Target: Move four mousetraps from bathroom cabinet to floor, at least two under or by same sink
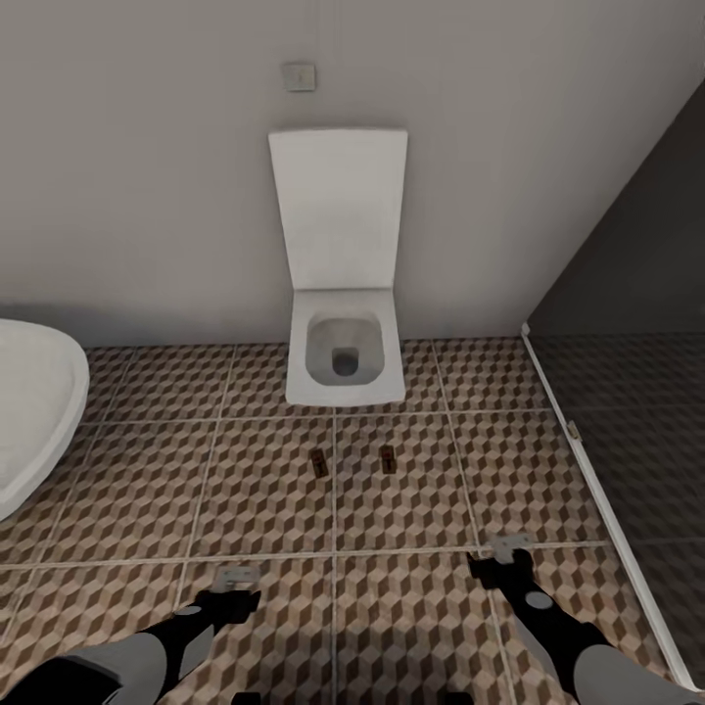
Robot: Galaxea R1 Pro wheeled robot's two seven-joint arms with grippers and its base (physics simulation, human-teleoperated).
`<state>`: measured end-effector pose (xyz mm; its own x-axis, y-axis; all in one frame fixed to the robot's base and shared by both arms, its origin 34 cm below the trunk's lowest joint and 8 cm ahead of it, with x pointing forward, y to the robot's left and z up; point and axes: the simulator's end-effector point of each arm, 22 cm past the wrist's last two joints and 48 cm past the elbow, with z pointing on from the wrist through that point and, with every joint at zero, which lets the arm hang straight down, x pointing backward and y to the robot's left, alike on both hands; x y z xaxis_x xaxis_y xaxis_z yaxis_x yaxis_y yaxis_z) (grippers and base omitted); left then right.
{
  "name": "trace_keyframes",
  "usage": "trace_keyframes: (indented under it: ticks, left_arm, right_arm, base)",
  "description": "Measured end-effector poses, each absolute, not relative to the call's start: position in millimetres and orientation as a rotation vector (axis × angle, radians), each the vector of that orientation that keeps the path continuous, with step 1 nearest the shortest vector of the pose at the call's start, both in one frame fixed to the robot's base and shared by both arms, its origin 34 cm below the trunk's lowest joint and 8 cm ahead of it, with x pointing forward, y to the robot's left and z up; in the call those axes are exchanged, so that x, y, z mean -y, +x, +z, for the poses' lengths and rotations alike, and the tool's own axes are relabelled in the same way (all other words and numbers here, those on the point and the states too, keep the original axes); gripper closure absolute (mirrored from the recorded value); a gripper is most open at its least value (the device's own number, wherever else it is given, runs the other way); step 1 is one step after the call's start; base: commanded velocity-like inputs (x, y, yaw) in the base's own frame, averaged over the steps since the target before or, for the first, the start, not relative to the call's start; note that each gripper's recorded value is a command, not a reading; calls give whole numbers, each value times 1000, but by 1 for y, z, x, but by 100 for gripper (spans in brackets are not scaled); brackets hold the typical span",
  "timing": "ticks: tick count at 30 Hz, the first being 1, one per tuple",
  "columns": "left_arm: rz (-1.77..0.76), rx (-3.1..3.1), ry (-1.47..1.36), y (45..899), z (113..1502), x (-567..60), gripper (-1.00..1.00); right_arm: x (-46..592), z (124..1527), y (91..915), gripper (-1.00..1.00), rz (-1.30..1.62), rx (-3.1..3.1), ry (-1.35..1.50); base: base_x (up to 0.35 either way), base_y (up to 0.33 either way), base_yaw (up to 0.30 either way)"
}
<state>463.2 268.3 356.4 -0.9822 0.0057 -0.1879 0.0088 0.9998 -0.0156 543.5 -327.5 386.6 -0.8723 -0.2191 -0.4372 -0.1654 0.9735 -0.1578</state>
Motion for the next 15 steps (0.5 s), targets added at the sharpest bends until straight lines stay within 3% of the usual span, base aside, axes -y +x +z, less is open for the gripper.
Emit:
trace_keyframes:
  ticks: [15]
  left_arm:
    - [40, -2958, 8, 461, 383, -301, -100]
  right_arm:
    - [342, 406, 512, -100, -182, -2672, -268]
  base:
    - [0, 0, 0]
